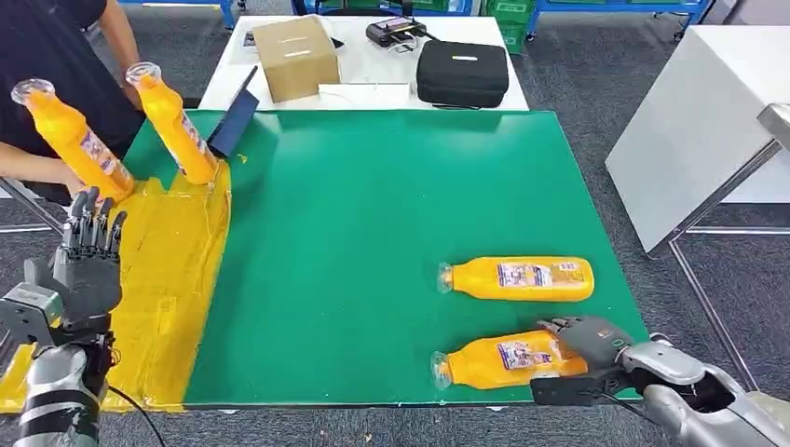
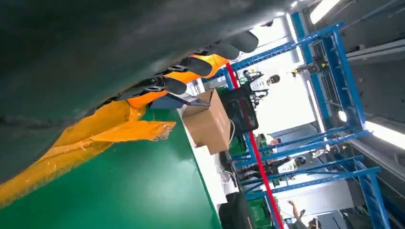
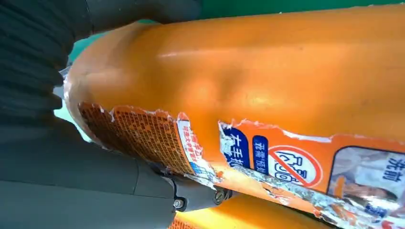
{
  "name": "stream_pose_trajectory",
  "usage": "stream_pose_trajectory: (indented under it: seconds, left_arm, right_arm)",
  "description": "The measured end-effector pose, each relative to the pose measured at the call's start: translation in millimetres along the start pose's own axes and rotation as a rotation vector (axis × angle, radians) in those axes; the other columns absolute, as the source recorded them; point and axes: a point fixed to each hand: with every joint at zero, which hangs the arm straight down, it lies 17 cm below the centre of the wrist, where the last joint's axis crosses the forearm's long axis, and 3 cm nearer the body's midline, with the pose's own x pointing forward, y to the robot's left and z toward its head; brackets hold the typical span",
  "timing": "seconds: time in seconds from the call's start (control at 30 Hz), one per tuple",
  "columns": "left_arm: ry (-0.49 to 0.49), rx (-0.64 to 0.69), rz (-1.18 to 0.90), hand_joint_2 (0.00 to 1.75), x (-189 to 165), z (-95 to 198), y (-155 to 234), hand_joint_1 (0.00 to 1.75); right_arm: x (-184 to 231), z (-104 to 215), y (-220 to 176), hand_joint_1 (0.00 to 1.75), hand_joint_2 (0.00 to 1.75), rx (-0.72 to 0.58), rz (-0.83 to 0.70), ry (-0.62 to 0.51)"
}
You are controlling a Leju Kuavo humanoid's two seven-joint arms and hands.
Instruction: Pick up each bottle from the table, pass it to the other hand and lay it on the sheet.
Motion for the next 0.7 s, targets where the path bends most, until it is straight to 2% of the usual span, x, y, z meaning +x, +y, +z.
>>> stream_pose_trajectory:
  seconds: [0.13,0.23,0.37,0.43,0.47,0.57,0.7]
  left_arm:
    - [0.006,0.002,0.015,0.00,-2.6,0.3,-2.7,0.00]
    - [0.010,-0.001,0.058,0.00,-2.7,3.4,-4.6,0.00]
    - [0.047,-0.037,0.167,0.00,-5.7,13.7,-16.2,0.00]
    - [0.047,-0.054,0.243,0.00,0.3,14.5,-27.4,0.00]
    - [0.039,-0.063,0.287,1.75,5.4,14.4,-35.2,0.00]
    - [0.038,-0.066,0.395,1.75,16.2,22.7,-61.7,0.00]
    - [0.045,-0.118,0.413,1.75,29.5,47.3,-109.9,0.00]
  right_arm:
    - [-1.5,-3.4,-2.1,1.75,1.75,-0.009,0.003,0.007]
    - [11.8,-20.4,-13.6,1.75,1.75,-0.091,-0.083,-0.013]
    - [60.7,-49.9,-59.1,1.75,1.75,-0.268,-0.322,-0.129]
    - [104.7,-55.0,-81.3,1.75,1.75,-0.285,-0.533,-0.280]
    - [129.5,-52.7,-97.3,1.75,1.75,-0.292,-0.659,-0.380]
    - [181.3,-38.5,-154.0,1.75,1.75,-0.390,-0.884,-0.570]
    - [210.6,-14.2,-232.5,1.71,1.75,-0.549,-0.988,-0.683]
